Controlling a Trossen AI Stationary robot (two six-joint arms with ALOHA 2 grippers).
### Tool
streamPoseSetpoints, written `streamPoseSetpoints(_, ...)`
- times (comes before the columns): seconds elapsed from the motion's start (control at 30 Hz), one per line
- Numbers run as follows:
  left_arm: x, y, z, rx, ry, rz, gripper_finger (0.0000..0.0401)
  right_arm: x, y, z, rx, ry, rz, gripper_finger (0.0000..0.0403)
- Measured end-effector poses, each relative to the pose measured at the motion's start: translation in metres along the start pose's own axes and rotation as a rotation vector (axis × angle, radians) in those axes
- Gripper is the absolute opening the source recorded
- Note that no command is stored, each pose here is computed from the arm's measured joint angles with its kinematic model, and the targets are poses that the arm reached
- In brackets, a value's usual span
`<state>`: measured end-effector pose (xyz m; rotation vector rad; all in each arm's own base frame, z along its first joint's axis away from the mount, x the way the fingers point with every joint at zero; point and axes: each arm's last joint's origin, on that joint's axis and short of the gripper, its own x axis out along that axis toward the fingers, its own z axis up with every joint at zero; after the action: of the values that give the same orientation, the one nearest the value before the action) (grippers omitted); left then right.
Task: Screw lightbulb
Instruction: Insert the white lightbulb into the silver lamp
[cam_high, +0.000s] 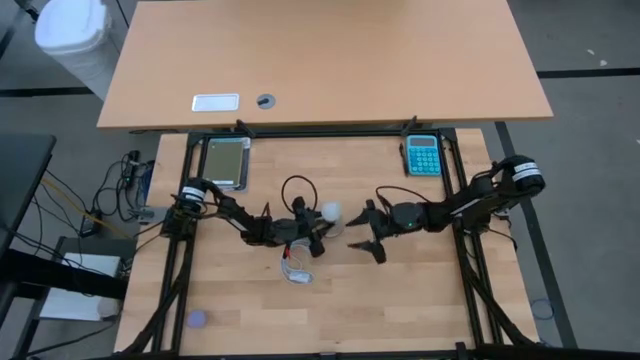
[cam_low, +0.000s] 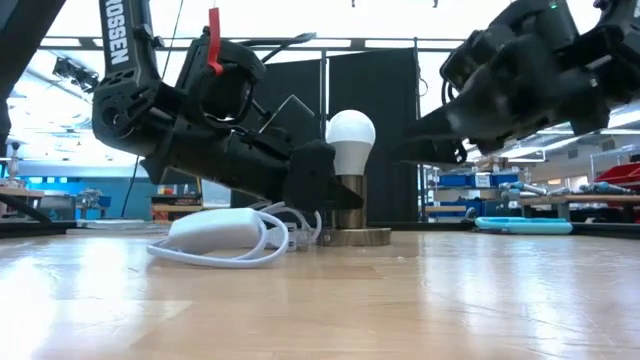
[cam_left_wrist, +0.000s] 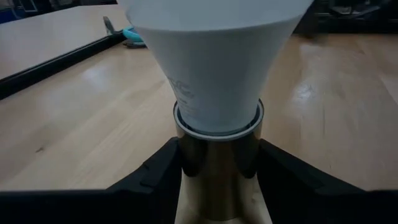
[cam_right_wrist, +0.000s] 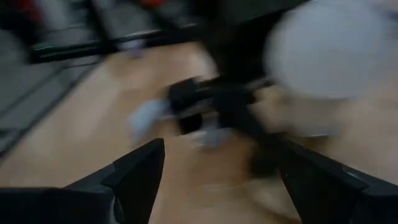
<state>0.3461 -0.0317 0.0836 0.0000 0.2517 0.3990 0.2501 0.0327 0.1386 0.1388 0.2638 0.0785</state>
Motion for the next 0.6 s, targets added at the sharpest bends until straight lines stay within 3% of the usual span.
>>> streamPoseSetpoints(0.13, 0.0, -0.002, 0.001, 0.009, -0.007, -0.06, 0.0184, 0.002, -0.011, 0.001, 0.004, -0.036, -0.13, 0.0308)
streamPoseSetpoints(0.27, -0.001, -0.005, 0.002, 0.024, -0.02, -0.153, 0.0184, 0.003, -0.013, 0.003, -0.004, -0.029, -0.099, 0.0308)
streamPoseSetpoints(0.43, -0.001, -0.005, 0.002, 0.013, -0.023, -0.154, 0.0191, 0.002, -0.013, -0.008, 0.029, 0.078, -0.08, 0.0308)
streamPoseSetpoints(0.6, 0.002, -0.006, 0.004, 0.023, -0.025, -0.146, 0.0239, 0.002, -0.011, -0.01, 0.049, 0.098, -0.084, 0.0308)
